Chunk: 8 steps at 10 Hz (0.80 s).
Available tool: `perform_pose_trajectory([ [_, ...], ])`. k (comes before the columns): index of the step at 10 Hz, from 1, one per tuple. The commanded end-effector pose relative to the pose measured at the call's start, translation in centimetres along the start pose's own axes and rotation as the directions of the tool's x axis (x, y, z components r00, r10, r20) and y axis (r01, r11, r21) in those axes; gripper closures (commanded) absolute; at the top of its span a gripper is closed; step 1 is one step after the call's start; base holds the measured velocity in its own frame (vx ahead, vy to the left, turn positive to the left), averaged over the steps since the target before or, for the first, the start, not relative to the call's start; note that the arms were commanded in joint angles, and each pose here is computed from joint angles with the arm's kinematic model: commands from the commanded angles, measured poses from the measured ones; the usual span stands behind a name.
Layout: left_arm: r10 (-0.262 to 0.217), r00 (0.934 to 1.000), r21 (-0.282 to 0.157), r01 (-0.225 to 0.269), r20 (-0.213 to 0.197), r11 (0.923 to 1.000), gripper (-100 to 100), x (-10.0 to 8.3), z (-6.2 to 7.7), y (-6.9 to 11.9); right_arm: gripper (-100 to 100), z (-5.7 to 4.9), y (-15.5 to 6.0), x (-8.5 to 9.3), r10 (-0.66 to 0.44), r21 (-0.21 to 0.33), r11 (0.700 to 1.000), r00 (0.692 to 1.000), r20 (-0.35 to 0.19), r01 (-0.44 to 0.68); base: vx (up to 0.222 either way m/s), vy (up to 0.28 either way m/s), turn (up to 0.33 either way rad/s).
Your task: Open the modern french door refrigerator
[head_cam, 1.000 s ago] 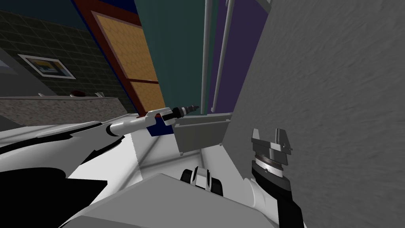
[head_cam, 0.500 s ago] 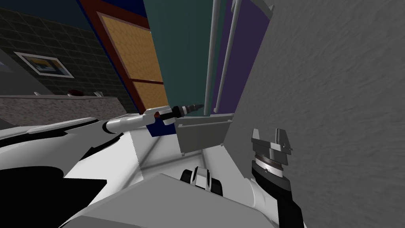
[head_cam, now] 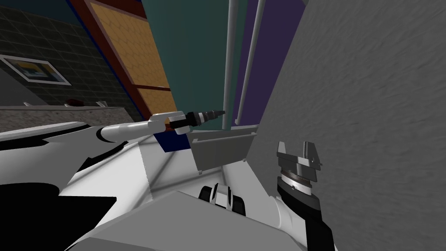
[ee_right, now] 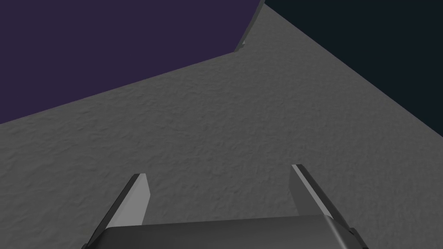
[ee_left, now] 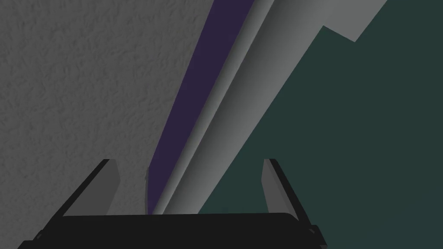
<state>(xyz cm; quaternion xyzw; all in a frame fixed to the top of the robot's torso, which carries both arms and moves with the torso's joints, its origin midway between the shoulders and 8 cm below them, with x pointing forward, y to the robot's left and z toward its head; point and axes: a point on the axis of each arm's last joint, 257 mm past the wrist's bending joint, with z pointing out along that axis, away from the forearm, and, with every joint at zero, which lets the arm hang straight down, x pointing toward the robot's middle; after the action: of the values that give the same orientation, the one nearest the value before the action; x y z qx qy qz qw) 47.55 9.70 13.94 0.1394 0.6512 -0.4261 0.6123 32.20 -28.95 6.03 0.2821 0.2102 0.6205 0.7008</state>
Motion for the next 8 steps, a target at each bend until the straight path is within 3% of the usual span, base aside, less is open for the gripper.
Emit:
perform_pose_trajectory([
  [1, 0.001, 1.0000, 0.003, -0.001, -0.003, 1.0000, -100, -1.4, -0.5, -1.7, 0, 0.0, 0.0, 0.0, 0.000, 0.000, 1.000, 1.000, 0.000, 0.000, 0.110, -0.004, -0.034],
  [8, 0.006, 0.9999, -0.001, -0.006, -0.008, 1.0000, -100, -4.0, -1.8, -5.2, 0, 0.0, 0.0, 0.0, 0.000, 0.000, 1.000, 1.000, 0.000, 0.000, 0.088, 0.012, -0.023],
])
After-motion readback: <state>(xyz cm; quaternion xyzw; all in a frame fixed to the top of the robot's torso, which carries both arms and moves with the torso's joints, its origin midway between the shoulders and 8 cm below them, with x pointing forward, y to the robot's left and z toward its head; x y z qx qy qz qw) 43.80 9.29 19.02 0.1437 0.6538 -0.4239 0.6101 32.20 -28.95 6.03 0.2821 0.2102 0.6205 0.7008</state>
